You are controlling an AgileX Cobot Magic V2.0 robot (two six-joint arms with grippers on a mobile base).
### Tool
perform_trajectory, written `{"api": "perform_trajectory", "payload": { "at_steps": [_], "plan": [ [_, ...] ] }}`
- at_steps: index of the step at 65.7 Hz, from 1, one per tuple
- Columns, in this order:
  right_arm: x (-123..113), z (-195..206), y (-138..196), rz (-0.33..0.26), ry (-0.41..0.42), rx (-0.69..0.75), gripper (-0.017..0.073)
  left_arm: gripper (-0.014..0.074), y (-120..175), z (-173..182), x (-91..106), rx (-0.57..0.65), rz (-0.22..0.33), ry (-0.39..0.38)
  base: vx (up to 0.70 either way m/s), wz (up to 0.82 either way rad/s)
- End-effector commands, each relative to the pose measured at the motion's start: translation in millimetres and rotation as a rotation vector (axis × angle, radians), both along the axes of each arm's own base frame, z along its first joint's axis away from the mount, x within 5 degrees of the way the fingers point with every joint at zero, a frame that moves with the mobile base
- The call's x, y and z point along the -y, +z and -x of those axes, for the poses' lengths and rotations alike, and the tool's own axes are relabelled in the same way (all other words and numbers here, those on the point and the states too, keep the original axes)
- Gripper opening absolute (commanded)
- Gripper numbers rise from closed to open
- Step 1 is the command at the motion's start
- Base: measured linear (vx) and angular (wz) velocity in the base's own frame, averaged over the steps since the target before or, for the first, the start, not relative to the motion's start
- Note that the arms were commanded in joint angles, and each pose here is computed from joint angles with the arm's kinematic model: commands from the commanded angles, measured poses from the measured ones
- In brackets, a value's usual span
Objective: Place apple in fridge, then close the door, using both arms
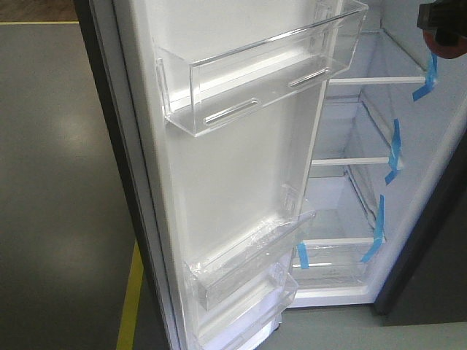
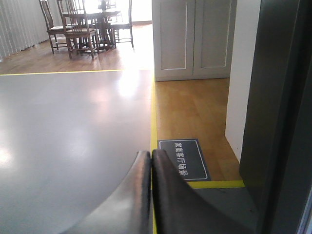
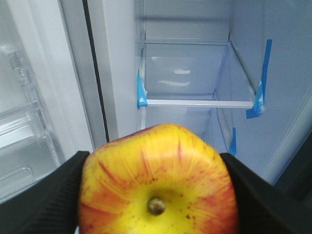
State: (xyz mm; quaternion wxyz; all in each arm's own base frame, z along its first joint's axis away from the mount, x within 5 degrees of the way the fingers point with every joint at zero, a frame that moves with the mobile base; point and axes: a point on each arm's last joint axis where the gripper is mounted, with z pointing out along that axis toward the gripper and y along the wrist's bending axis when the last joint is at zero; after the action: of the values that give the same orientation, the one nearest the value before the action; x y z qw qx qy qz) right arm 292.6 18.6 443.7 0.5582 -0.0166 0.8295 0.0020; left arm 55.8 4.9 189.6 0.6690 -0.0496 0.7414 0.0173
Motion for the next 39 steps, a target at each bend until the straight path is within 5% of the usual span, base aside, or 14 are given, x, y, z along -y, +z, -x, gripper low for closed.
{"api": "perform_trajectory", "payload": {
  "at_steps": [1,39],
  "plan": [
    [0.4,9.1,25.2,0.004,0.008,0.14,0.0168,-0.0006,13.3,1.3,0.0,0.102,-0.002,0.001,0.0,0.0],
    [0.4,9.1,25.2,0.004,0.008,0.14,0.0167,-0.0006,13.3,1.3,0.0,0.102,-0.002,0.001,0.0,0.0]
  ]
}}
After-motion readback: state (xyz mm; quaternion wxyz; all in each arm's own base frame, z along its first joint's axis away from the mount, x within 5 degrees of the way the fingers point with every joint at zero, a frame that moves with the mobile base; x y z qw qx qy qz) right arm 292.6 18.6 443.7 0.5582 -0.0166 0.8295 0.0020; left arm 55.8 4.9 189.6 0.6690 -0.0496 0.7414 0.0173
